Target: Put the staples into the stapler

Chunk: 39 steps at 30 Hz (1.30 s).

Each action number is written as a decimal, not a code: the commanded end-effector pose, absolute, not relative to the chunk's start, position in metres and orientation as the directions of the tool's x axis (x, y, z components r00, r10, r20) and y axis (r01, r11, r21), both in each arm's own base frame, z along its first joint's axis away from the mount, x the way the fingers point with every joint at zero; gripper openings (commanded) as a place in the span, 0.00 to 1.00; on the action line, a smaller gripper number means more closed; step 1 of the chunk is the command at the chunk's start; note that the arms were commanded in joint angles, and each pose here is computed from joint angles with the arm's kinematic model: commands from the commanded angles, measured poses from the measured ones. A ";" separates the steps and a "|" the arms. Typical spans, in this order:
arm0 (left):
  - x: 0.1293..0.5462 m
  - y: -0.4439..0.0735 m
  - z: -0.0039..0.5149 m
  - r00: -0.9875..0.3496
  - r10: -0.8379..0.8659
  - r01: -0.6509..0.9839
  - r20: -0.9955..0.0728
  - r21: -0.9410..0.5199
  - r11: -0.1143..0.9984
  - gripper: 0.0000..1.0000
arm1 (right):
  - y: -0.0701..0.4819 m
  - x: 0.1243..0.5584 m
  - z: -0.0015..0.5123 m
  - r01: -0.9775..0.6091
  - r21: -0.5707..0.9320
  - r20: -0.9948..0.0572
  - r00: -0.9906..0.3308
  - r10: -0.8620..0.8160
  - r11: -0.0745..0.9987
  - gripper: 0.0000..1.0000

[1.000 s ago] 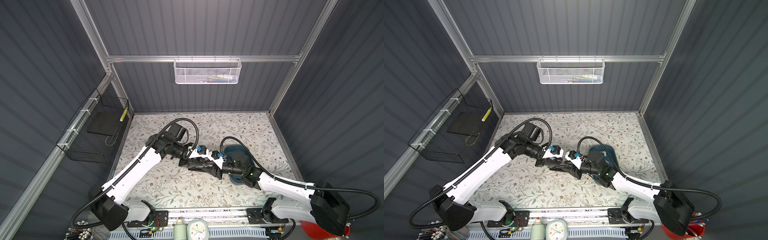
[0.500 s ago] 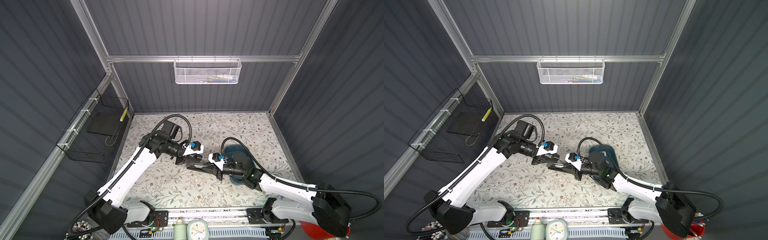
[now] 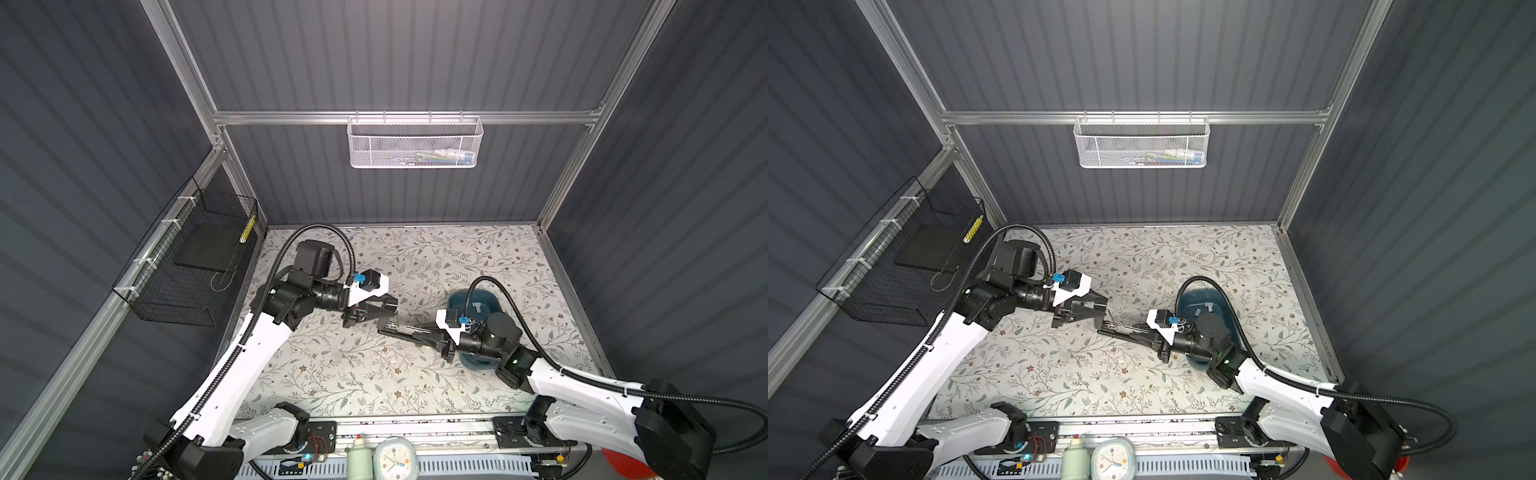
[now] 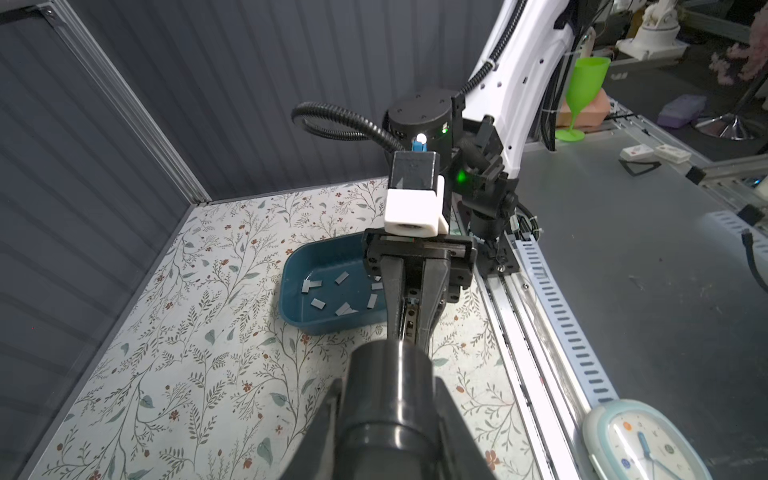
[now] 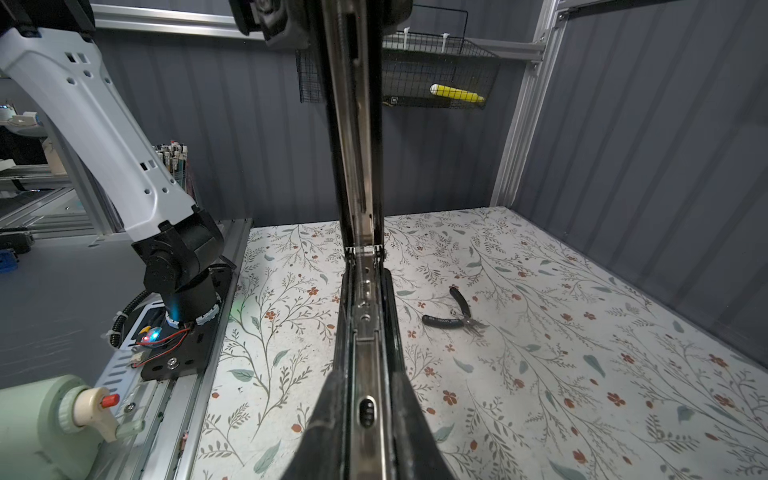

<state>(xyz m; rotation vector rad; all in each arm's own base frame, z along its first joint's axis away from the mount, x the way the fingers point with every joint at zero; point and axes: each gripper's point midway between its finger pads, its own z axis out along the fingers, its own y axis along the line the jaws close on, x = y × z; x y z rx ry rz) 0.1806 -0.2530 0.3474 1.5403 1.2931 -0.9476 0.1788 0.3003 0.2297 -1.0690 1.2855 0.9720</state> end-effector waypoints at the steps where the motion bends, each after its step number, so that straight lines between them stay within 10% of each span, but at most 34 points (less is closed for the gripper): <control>1: 0.201 -0.249 0.406 0.229 0.159 0.966 -0.960 0.244 0.083 0.00 | 0.288 0.193 0.233 -0.941 0.005 -1.000 0.003 0.022 0.338 0.00; 22: 0.215 -0.238 0.438 0.190 -0.071 0.943 -0.979 0.162 0.292 0.00 | 0.253 0.200 0.260 -0.912 0.087 -0.981 -0.008 0.194 0.401 0.00; 39: 0.224 -0.224 0.365 0.094 -0.080 0.909 -0.992 0.053 0.413 0.08 | 0.232 0.193 0.282 -0.905 0.108 -0.955 0.021 0.297 0.412 0.00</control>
